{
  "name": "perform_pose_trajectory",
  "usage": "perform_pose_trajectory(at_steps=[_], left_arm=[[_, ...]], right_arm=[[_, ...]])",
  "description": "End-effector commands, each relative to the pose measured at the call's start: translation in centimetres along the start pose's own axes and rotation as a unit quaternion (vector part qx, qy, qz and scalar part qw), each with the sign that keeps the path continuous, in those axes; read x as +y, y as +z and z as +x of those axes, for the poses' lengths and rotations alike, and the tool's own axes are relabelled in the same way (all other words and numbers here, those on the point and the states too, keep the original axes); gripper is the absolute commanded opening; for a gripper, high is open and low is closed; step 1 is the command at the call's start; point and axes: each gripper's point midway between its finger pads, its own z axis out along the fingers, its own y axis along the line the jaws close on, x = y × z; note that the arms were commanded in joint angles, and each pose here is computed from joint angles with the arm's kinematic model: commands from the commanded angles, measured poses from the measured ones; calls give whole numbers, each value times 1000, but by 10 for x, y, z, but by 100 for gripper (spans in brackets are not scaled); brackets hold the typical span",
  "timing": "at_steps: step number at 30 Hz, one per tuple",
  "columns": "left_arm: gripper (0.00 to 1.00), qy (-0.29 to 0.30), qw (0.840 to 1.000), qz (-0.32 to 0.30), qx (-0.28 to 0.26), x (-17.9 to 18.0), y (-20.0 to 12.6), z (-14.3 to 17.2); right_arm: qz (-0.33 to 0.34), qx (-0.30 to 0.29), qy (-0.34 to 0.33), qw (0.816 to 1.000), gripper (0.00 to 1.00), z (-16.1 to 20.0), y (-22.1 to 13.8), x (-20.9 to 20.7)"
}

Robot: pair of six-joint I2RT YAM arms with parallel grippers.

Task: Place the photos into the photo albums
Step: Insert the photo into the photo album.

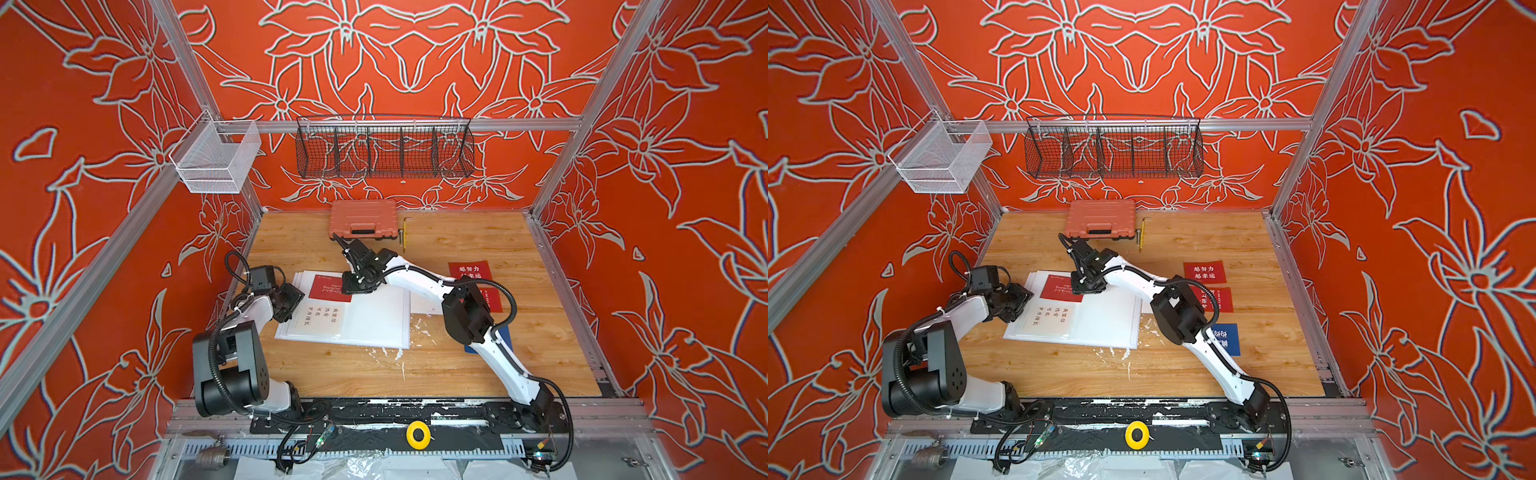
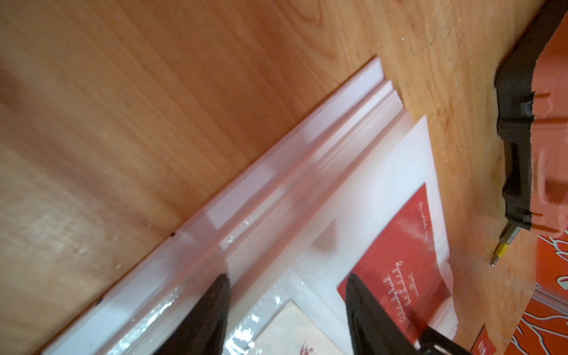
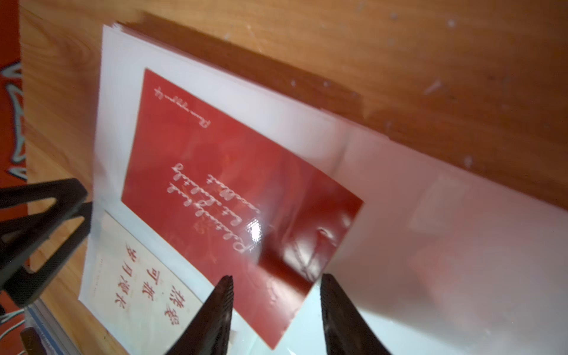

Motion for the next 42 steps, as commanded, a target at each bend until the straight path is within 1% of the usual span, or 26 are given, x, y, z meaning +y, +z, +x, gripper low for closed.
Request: perform_pose_trajectory(at_steps=[1,6,12,19,23,29,32,42], left_arm=[[59,-12,999,-18,31,14,3,19],[59,-15,999,-13,33,13,4,20],[59,-13,999,-13,31,12,2,18],[59,-12,999,-14,28,10,0,16],[59,-11,999,-14,29,9,-1,15],[59,-12,999,-14,29,10,1,15],[59,-12,999,-15,31,11,3,16],[59,-12,999,-15,27,10,0,14]], right_arm=[[-1,-26,-8,1000,49,-6,-29,6],[2,-14,-3,1000,49,1,-16,-2],[-12,3,2,1000,49,-2,5,2],[-30,0,5,1000,50,-14,10,13],[-26,1,-1,1000,49,-12,4,12],[-23,-22,-10,999,50,-10,-24,10],[-19,-24,-14,999,51,-7,-28,7],[-28,6,-1,1000,52,-5,7,3]])
